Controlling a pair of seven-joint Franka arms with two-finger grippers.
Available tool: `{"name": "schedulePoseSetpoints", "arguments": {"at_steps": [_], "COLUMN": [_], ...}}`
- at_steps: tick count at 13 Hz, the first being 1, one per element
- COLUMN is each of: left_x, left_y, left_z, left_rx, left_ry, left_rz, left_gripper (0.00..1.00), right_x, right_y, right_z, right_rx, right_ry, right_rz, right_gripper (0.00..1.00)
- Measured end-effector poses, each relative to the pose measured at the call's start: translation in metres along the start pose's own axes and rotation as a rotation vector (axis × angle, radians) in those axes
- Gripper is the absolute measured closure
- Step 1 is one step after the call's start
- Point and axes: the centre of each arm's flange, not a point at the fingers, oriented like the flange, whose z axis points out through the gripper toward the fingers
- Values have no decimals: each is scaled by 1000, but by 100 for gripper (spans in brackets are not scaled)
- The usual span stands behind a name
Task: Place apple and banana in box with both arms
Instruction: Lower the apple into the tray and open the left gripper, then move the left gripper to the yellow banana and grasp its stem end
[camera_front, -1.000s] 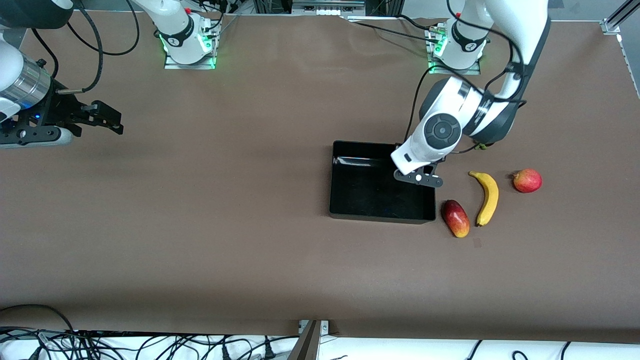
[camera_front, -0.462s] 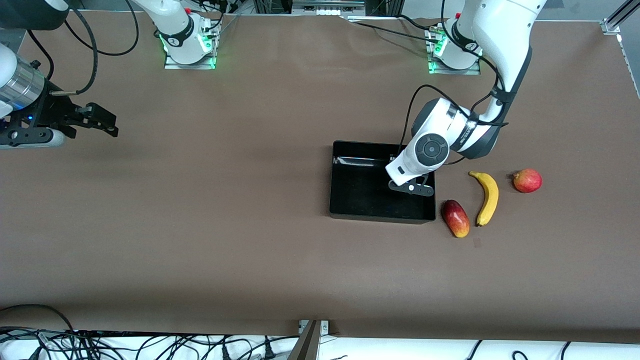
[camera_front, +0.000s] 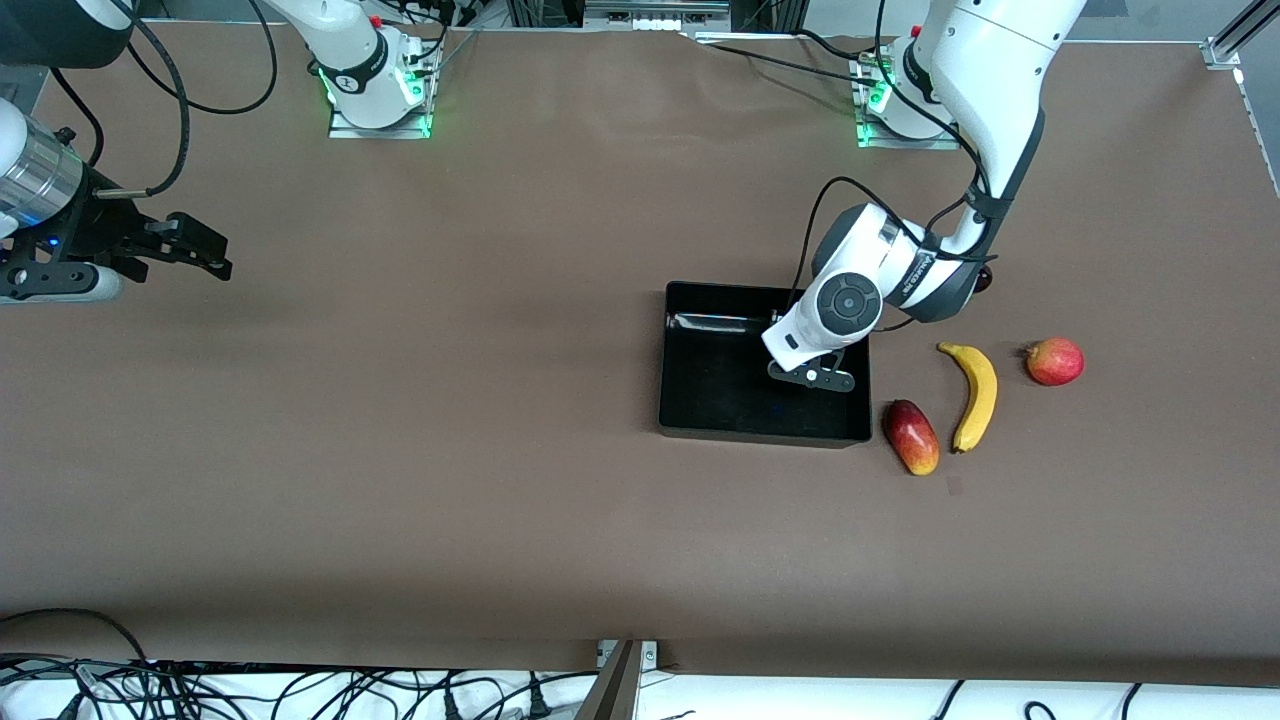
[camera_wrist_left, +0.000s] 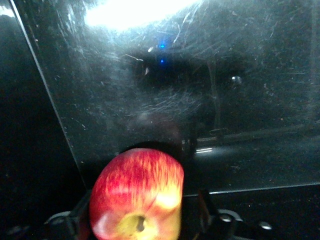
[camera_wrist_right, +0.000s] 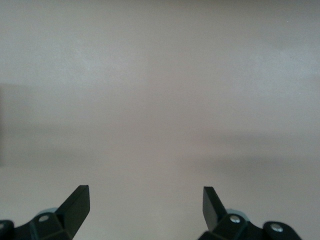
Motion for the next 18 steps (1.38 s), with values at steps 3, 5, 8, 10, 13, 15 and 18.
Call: {"name": "schedulePoseSetpoints", "arguments": {"at_steps": [3, 5, 8, 10, 13, 15, 18], "left_x": [2, 3, 14, 23, 41, 52, 63], "left_y": [-1, -14, -81, -138, -219, -261, -295], "left_z": [-34, -89, -158, -159, -128, -95, -40], "left_rx": [3, 13, 40, 99, 107, 84, 55], "left_ry": [13, 7, 40, 45, 55, 64, 72], "left_rz": [-7, -30, -74, 2, 130, 184, 221], "left_gripper": [0, 0, 0, 0, 0, 0, 0], "right_x": [0, 0, 0, 0, 1, 1, 1], "right_y": [0, 0, 0, 0, -1, -1, -1], "right_z": [0, 1, 0, 1, 0, 0, 0], "right_rx": [0, 0, 0, 0, 0, 0, 0], "right_ry": [-1, -1, -1, -1, 0, 1, 2], "right_rz": [0, 0, 0, 0, 0, 0, 0], "right_gripper": [0, 0, 0, 0, 0, 0, 0]}}
